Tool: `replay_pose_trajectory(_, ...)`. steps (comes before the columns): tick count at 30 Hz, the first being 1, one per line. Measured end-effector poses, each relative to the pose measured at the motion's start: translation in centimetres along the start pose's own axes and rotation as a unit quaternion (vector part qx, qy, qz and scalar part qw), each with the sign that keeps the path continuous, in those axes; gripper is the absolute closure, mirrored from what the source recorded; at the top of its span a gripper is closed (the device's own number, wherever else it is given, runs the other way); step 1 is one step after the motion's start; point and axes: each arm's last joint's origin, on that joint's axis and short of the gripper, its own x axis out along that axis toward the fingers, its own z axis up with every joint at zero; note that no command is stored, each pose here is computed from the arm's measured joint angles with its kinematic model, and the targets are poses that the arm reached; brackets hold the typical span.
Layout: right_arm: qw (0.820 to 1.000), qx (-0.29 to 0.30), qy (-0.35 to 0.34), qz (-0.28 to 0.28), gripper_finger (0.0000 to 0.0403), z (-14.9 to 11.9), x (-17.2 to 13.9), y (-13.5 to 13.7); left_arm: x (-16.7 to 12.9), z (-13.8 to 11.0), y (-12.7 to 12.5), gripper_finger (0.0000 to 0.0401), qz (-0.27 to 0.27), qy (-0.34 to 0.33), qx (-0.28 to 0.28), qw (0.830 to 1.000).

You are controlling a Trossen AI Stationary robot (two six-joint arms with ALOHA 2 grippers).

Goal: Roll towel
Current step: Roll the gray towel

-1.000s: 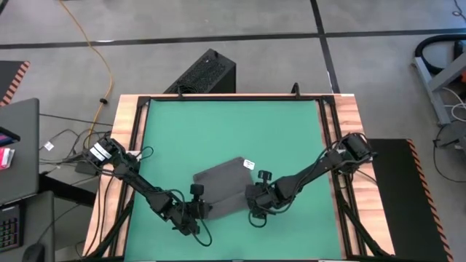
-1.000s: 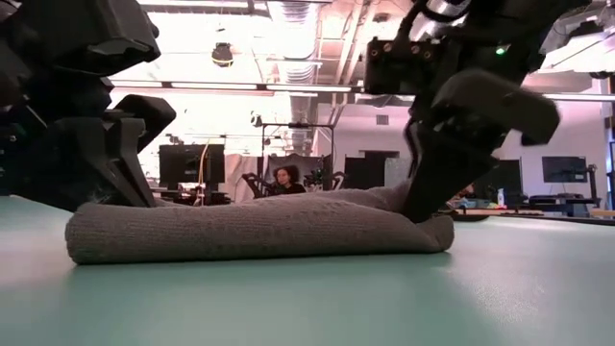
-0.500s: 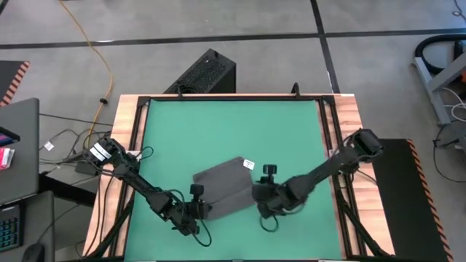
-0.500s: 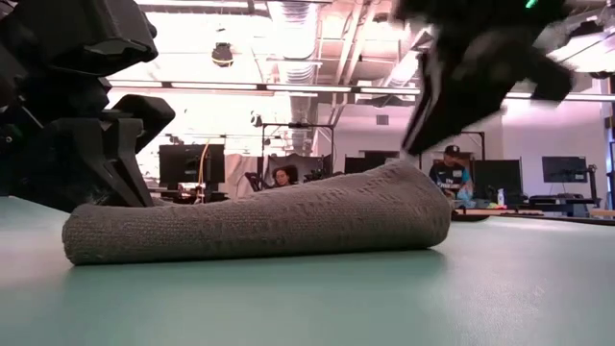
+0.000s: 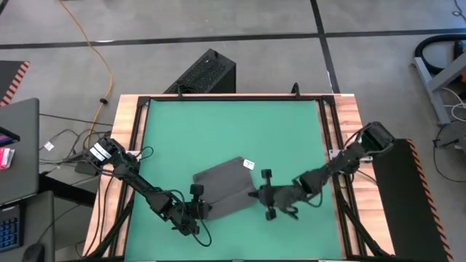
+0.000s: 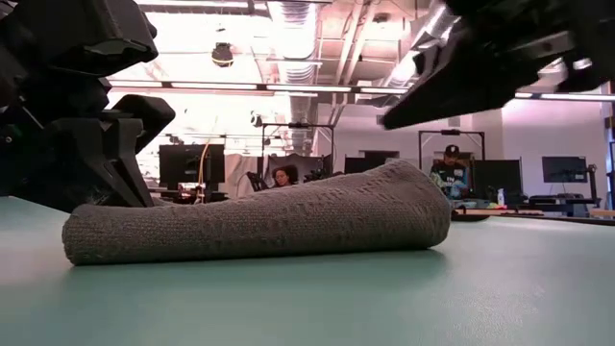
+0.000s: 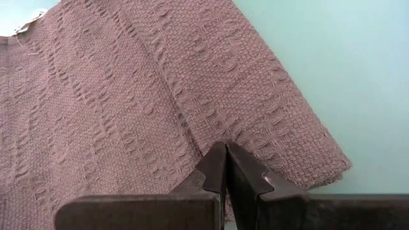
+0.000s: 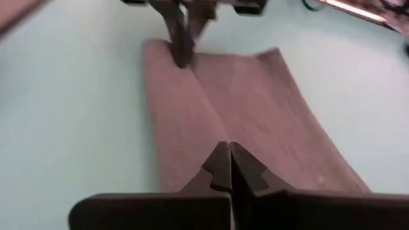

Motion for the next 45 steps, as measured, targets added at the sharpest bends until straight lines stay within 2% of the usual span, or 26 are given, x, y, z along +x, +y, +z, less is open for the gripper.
replay_pose_trajectory(6, 0.998, 0.017, -0.009, 0.061, 0.0396, -0.4, 1.6, -2.2, 0.0, 0.0, 0.0, 0.0401, 0.001, 0.001, -0.003, 1.000)
replay_pose_trajectory(12, 0.998, 0.010, 0.011, 0.064, 0.0396, -1.3, 2.9, -2.8, 0.0, -0.1, 0.0, 0.0401, 0.002, 0.003, -0.002, 1.000)
replay_pose_trajectory(19, 0.997, 0.016, 0.043, 0.068, 0.0396, -3.8, 5.4, -1.7, 0.0, -0.2, 0.1, 0.0401, 0.003, 0.009, 0.001, 1.000)
replay_pose_trajectory(26, 0.993, 0.073, 0.076, 0.053, 0.0396, -5.9, 6.8, -0.7, 0.0, -0.5, 0.2, 0.0401, 0.007, 0.024, 0.015, 1.000)
replay_pose_trajectory(29, 0.990, 0.106, 0.084, 0.023, 0.0396, -6.4, 6.7, 0.0, 0.0, -0.6, 0.3, 0.0401, 0.008, 0.030, 0.043, 0.999)
replay_pose_trajectory(37, 0.979, 0.189, 0.066, -0.047, 0.0397, -6.6, 5.4, 2.5, 0.3, -0.9, 1.2, 0.0401, 0.027, 0.059, 0.100, 0.993)
replay_pose_trajectory(45, 0.966, 0.247, 0.047, -0.059, 0.0397, -6.8, 4.3, 4.2, 1.4, -0.1, 2.9, 0.0401, 0.034, 0.058, 0.147, 0.987)
